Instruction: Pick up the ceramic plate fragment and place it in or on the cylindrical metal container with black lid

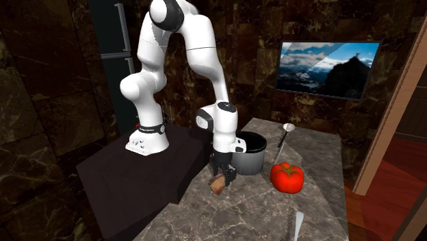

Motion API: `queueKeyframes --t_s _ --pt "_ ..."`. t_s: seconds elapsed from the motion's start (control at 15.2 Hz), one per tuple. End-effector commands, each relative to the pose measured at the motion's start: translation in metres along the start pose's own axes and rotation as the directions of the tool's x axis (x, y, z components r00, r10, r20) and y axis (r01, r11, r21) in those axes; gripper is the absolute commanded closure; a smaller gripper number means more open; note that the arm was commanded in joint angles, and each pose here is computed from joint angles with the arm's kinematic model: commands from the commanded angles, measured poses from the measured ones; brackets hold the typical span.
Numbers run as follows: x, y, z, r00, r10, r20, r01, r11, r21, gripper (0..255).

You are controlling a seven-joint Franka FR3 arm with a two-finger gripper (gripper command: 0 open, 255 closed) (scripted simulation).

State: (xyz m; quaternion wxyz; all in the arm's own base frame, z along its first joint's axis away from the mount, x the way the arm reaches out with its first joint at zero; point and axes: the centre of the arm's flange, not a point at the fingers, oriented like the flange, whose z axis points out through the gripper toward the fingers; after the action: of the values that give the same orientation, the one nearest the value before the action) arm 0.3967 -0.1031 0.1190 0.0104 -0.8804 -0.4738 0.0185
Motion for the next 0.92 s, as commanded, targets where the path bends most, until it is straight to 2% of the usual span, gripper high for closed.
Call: queueKeyframes --t_s 0.0,0.86 --pt "0.0 0.0 -0.01 1.0 0.0 0.0 0.0 1.0 0.001 255" --pt "-0.002 -0.003 -0.079 1.0 0.0 0.0 0.0 1.0 0.001 255"
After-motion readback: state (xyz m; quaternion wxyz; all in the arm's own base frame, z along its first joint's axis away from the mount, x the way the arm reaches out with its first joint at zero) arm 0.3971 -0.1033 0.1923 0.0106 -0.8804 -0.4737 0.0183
